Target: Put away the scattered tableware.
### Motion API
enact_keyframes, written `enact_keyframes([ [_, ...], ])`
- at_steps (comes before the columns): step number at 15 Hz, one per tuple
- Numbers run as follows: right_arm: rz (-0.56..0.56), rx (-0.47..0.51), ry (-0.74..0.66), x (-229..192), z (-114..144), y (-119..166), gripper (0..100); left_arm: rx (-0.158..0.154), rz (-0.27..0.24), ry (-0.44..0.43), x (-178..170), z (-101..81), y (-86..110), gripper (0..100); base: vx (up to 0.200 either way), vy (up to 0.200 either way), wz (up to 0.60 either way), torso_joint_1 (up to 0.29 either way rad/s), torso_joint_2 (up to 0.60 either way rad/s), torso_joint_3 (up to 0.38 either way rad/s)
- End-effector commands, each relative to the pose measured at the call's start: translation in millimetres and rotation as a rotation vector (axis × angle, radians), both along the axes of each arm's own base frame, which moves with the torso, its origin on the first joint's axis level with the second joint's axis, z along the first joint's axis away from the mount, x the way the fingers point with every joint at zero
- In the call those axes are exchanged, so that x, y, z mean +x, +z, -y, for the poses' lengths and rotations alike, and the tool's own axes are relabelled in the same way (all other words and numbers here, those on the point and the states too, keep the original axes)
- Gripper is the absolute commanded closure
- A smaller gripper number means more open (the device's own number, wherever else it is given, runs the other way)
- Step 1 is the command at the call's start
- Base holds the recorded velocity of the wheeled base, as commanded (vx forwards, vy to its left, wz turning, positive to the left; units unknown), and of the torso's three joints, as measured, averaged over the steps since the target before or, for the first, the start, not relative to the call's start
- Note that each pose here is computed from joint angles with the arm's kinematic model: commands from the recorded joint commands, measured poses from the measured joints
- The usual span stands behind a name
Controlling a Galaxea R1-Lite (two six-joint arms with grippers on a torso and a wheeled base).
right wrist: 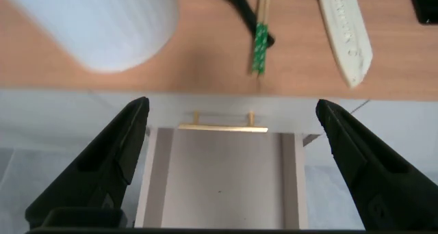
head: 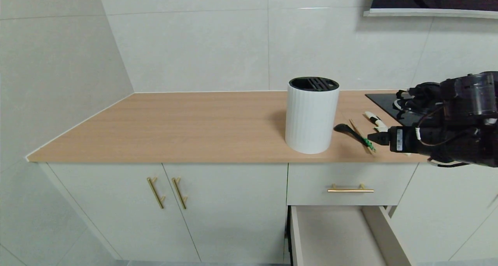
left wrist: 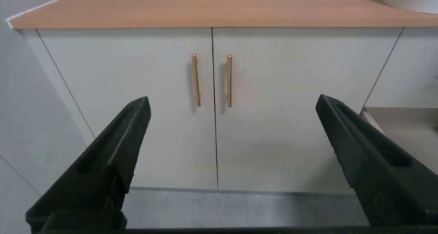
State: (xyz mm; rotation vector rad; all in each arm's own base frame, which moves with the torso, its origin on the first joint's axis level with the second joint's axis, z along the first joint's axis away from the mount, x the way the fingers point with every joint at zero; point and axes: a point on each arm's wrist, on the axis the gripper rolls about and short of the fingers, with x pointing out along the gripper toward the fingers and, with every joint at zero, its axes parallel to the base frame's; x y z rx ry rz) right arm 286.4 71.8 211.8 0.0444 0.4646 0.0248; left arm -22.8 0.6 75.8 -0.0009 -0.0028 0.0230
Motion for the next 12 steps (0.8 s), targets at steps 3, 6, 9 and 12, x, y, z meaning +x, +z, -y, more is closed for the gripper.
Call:
enact_keyframes([
  [3,-0.111,0.014,-0.061,51.4,-3.2,-36.1,0,-0.001,-0.001,0.0,0.1,0.0,0.0,0,0.0,0.0,0.0,0.0,0.0,0.0],
  [6,-0.117,-0.003,-0.091,68.4,-6.4,-58.9,0,-0.001,-0.001,0.0,0.1,0.0,0.0,0,0.0,0.0,0.0,0.0,0.0,0.0],
  [9,-0.07,-0.026,-0.147,83.0,-7.8,-73.1,0,-0.001,-0.001,0.0,0.1,0.0,0.0,0,0.0,0.0,0.0,0.0,0.0,0.0],
  [12,-0.056,-0.034,-0.184,91.2,-0.8,-79.6,0,-0.001,-0.001,0.0,0.1,0.0,0.0,0,0.0,0.0,0.0,0.0,0.0,0.0],
])
